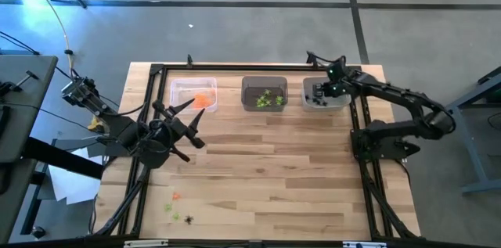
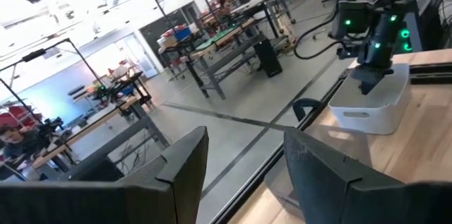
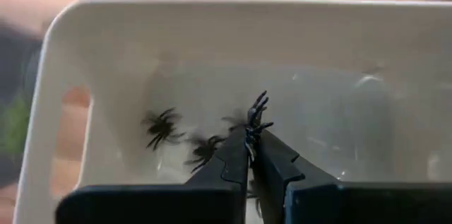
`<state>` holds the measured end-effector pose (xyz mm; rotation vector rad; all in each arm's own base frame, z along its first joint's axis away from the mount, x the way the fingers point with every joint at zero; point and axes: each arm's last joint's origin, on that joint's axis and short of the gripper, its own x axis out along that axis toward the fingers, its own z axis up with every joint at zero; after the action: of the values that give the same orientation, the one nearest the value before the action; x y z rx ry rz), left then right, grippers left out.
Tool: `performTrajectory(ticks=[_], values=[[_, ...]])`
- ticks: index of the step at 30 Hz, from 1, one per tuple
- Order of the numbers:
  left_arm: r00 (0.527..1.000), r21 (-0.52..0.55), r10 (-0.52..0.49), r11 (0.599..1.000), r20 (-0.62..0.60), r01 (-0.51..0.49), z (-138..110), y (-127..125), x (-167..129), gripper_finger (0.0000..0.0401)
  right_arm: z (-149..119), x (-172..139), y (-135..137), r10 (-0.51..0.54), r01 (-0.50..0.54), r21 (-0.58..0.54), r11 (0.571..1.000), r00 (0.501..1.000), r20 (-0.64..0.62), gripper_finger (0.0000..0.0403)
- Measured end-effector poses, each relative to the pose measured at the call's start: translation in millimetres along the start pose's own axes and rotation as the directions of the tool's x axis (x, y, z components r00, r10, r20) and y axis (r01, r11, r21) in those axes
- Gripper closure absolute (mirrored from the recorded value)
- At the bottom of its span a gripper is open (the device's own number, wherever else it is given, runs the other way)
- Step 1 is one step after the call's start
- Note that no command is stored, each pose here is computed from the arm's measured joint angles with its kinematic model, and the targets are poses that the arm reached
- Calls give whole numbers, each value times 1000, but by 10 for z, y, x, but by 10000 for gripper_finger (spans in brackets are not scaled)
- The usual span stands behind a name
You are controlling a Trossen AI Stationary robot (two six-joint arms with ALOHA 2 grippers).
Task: Sort Halloween decoration
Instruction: Put the black spider toy into the white bin
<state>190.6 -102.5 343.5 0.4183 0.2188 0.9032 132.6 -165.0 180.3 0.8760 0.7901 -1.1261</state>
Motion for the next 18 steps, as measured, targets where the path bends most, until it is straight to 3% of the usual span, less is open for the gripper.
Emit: performTrajectory(ticks=[5,11,18], values=[[1000,-23,0,1000,0,0,-1,0,1,226,70,-19,72,89,-91,-99,991,996,-32,347],[1000,-57,0,998,0,0,-1,0,1,227,167,-94,123,114,-113,-195,974,993,-7,272],[1000,-54,0,999,0,0,-11,0,0,227,216,-152,147,114,-114,-173,978,993,-10,223]])
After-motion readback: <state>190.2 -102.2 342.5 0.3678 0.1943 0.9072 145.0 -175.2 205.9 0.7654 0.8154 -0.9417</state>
